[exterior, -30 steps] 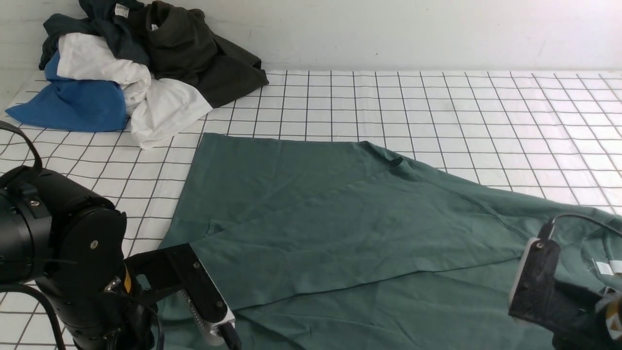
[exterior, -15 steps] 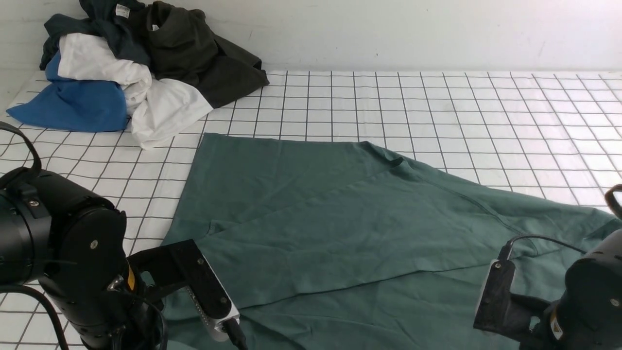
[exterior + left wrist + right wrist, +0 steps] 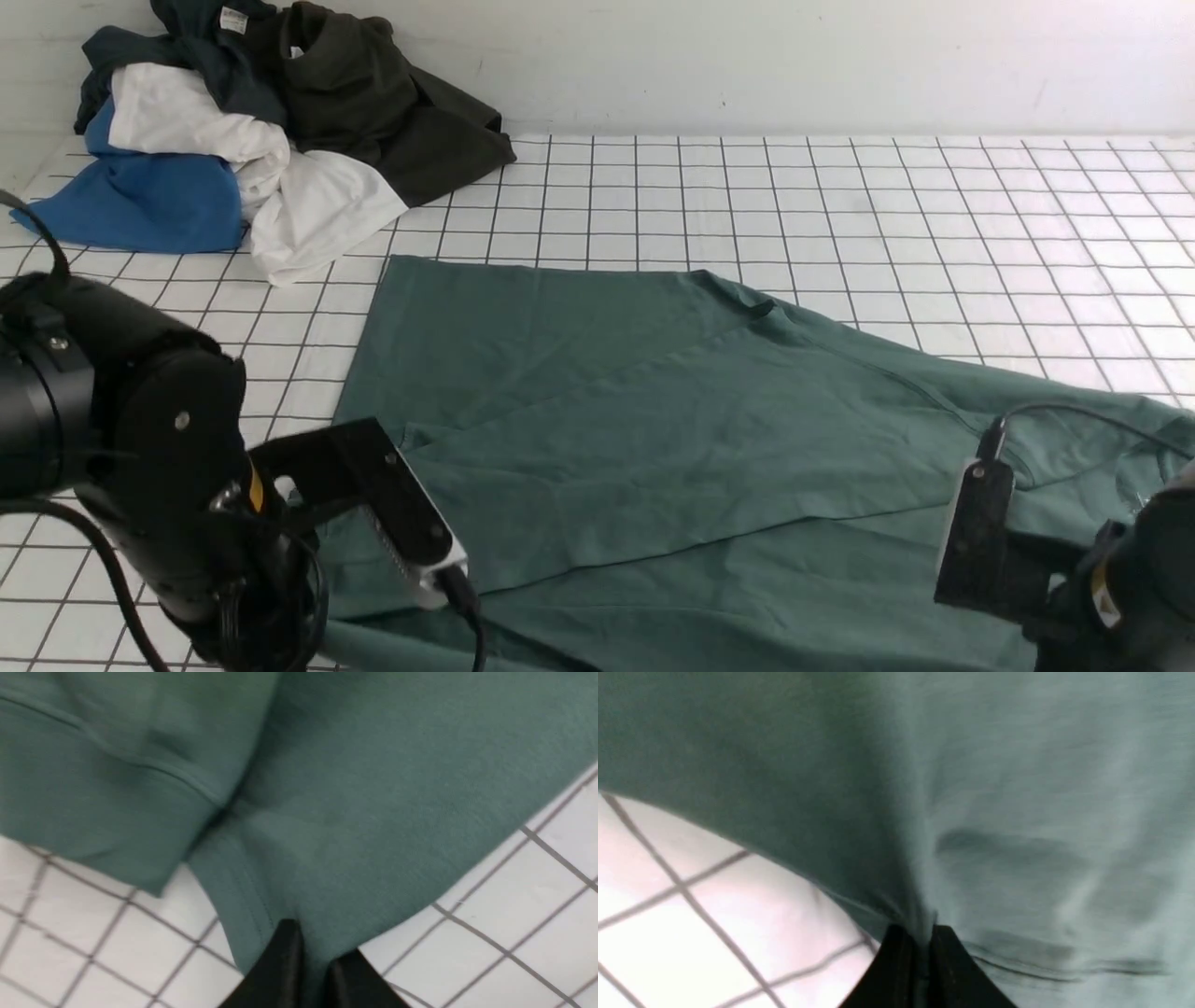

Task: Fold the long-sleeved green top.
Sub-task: Use both arms to drag the lower edge of the fabric forward and fold it over the upper edge

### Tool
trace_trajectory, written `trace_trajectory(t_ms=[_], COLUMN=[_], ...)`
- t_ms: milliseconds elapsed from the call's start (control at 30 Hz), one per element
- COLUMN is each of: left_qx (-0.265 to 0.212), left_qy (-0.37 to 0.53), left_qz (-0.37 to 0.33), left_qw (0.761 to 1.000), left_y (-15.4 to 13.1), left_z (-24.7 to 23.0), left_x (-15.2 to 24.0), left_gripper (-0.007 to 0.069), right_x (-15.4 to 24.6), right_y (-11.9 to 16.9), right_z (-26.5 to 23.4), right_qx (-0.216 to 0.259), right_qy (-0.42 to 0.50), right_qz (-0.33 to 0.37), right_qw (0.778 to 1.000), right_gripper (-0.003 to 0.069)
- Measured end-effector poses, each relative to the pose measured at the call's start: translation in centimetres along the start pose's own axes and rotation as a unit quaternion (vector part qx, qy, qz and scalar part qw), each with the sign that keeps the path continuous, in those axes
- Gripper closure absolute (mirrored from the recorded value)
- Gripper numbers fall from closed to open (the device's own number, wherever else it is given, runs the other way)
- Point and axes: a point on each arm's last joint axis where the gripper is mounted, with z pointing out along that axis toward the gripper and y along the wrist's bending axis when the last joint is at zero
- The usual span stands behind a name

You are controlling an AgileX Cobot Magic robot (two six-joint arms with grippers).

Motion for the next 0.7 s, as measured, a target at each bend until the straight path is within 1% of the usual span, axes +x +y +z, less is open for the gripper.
trace_trajectory(t_ms=[133,200,233,267,300,333,367,400,533,567,600,700], left_qx=[-0.026,-0.044,-0.046,-0.059,-0.059,-0.065,-0.069,-0.070,-0.085,-0.085,-0.091,-0.101], left_qy=[-0.036,-0.058,-0.059,-0.074,-0.073,-0.082,-0.086,-0.087,-0.101,-0.102,-0.108,-0.115], left_qz=[-0.028,-0.049,-0.051,-0.054,-0.056,-0.052,-0.049,-0.048,-0.051,-0.052,-0.056,-0.054], left_qw=[0.999,0.996,0.996,0.994,0.994,0.993,0.993,0.993,0.990,0.990,0.988,0.987], left_y=[2.3,4.3,4.5,6.0,6.3,7.8,8.7,9.0,13.5,13.7,15.0,17.4], left_z=[-2.5,-3.9,-4.0,-5.0,-4.9,-5.4,-5.6,-5.6,-5.5,-5.5,-5.3,-4.6], left_x=[-1.1,-1.6,-1.6,-2.3,-2.4,-3.3,-4.0,-4.1,-7.7,-7.8,-8.8,-10.7], left_gripper=[0.0609,0.0609,0.0609,0.0609,0.0609,0.0609,0.0609,0.0609,0.0609,0.0609,0.0609,0.0609], right_x=[-0.9,-1.8,-1.9,-2.3,-2.5,-2.9,-3.1,-3.3,-4.8,-4.8,-5.4,-6.5], right_y=[-1.9,-3.9,-4.0,-5.8,-6.2,-8.0,-9.2,-9.6,-15.0,-15.3,-16.7,-19.1], right_z=[-2.5,-4.2,-4.3,-5.2,-5.4,-5.8,-5.9,-6.2,-5.4,-5.3,-4.7,-3.4], right_qx=[0.032,0.056,0.057,0.070,0.073,0.076,0.077,0.079,0.064,0.064,0.056,0.044], right_qy=[-0.006,-0.025,-0.026,-0.039,-0.042,-0.050,-0.057,-0.062,-0.089,-0.089,-0.095,-0.094], right_qz=[0.000,0.017,0.019,0.037,0.039,0.055,0.065,0.068,0.111,0.111,0.122,0.132], right_qw=[0.999,0.998,0.998,0.996,0.996,0.994,0.993,0.993,0.988,0.988,0.986,0.986], right_gripper=[0.0645,0.0645,0.0645,0.0645,0.0645,0.0645,0.0645,0.0645,0.0645,0.0645,0.0645,0.0645])
